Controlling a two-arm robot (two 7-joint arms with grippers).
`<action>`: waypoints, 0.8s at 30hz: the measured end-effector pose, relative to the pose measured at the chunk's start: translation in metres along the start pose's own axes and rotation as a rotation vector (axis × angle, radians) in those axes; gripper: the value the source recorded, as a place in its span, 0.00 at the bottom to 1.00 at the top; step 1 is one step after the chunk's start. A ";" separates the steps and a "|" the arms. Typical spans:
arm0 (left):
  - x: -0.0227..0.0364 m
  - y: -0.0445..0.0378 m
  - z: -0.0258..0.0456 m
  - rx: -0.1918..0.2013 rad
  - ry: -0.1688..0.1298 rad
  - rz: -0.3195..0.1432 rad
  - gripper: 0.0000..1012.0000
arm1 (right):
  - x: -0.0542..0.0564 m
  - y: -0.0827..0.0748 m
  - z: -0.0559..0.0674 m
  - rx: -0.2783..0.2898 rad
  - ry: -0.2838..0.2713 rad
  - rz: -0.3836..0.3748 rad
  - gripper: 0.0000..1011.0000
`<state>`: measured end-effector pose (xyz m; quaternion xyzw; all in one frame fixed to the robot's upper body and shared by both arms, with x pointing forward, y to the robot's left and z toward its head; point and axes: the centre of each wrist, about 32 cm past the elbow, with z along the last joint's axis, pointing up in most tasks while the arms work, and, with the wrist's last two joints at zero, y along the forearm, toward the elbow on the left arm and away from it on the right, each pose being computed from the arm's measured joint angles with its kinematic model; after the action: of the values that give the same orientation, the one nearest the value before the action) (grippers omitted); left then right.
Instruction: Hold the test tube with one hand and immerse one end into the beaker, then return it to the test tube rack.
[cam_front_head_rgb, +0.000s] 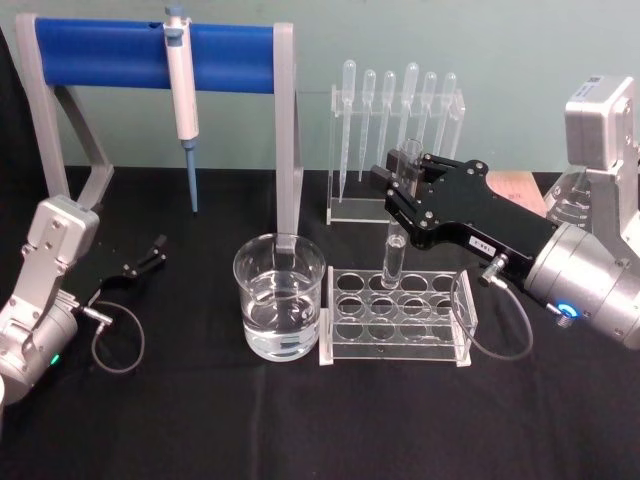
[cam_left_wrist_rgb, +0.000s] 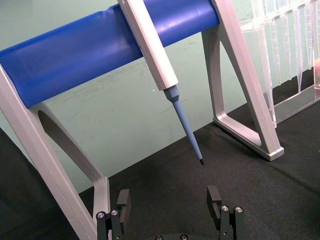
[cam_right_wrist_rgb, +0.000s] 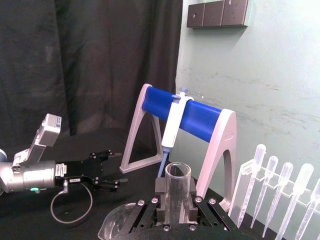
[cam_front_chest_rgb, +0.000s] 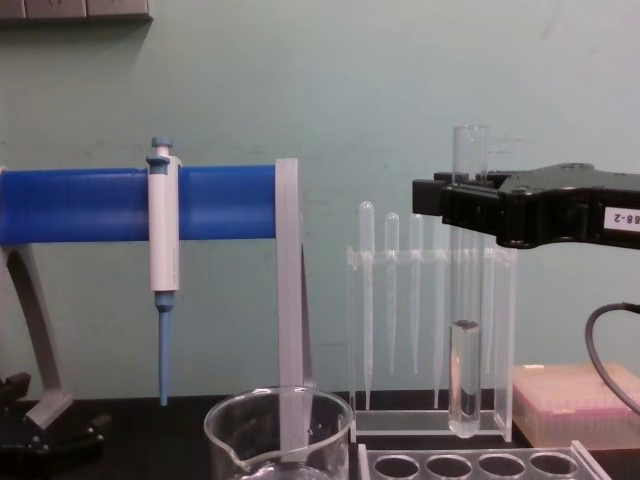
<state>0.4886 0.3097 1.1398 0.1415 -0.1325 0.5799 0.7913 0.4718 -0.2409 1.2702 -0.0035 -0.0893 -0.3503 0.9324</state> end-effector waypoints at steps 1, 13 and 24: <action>0.0000 0.0000 0.0000 0.000 0.000 0.000 0.99 | 0.000 0.000 0.000 0.000 0.000 0.000 0.22; 0.0000 0.0000 0.0000 0.000 0.000 0.000 0.99 | 0.000 0.000 0.000 0.000 0.000 0.000 0.22; 0.0000 0.0000 0.0000 0.000 0.000 0.000 0.99 | 0.000 0.000 0.000 0.000 0.000 0.000 0.22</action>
<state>0.4886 0.3097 1.1398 0.1415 -0.1325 0.5799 0.7913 0.4719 -0.2408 1.2704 -0.0034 -0.0895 -0.3502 0.9324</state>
